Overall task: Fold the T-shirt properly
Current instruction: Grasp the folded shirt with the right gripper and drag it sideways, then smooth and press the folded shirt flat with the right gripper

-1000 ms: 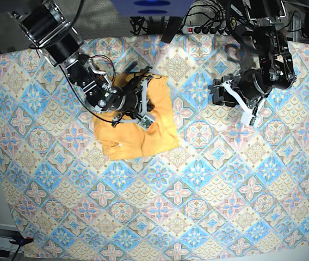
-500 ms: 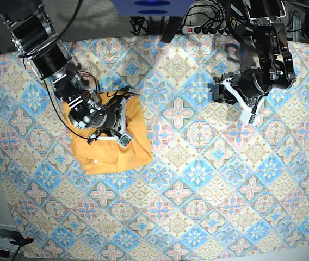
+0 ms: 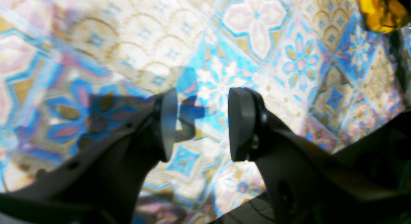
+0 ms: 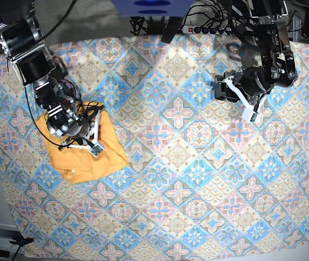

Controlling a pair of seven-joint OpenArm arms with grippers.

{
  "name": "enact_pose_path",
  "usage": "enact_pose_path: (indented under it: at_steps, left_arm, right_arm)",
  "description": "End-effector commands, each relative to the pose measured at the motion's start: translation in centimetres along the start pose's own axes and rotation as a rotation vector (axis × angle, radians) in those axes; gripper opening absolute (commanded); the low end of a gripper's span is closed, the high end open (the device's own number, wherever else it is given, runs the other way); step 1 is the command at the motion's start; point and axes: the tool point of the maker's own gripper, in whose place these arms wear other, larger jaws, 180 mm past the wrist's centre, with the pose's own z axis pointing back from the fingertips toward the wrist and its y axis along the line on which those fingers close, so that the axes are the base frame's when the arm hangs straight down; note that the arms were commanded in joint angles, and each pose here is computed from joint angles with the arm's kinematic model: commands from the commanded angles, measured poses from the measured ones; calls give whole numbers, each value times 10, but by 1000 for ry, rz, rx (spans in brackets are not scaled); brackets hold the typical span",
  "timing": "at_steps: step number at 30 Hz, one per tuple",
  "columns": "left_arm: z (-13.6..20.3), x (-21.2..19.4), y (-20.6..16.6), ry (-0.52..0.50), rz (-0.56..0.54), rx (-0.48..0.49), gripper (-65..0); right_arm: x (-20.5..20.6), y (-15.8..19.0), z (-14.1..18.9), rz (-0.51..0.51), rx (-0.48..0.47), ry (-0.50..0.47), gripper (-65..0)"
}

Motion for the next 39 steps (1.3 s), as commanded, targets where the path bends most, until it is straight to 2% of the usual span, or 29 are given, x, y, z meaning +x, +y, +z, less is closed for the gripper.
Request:
enact_pose_path:
  at_steps: [1,7,9,13,15,18,22,31,34,39]
  left_arm:
    - [4,8,-2,-32,-13,-7,-398]
    - [4,2,-2,-21,-9,-8,-398]
    - [4,1,-2,-19,-8,-8,-398]
    - [4,1,-2,-19,-8,-8,-398]
    - [4,2,-2,-21,-9,-8,-398]
    - [4,3,-2,-22,-10,-8,-398]
    - [4,3,-2,-22,-10,-8,-398]
    - [4,4,-3,-24,-8,-10,-398]
    - [4,4,-3,-24,-8,-10,-398]
    - [4,4,-3,-24,-8,-10,-398]
  right_arm:
    - [14,-14,5,-1,-30,-39,-643]
    - [36,-10,16,23,-32,-98,-643]
    - [40,5,21,33,-12,-128,-641]
    - [47,19,33,41,-1,-147,-578]
    - [47,19,36,-4,-10,-161,-542]
    - [44,1,37,-133,-63,-181,-502]
    - [33,-20,35,-203,-104,-178,-458]
    - [24,-21,29,-219,-101,-164,-453]
    - [31,-8,24,-241,-75,-174,-452]
    - [14,1,6,-275,-53,-147,-451]
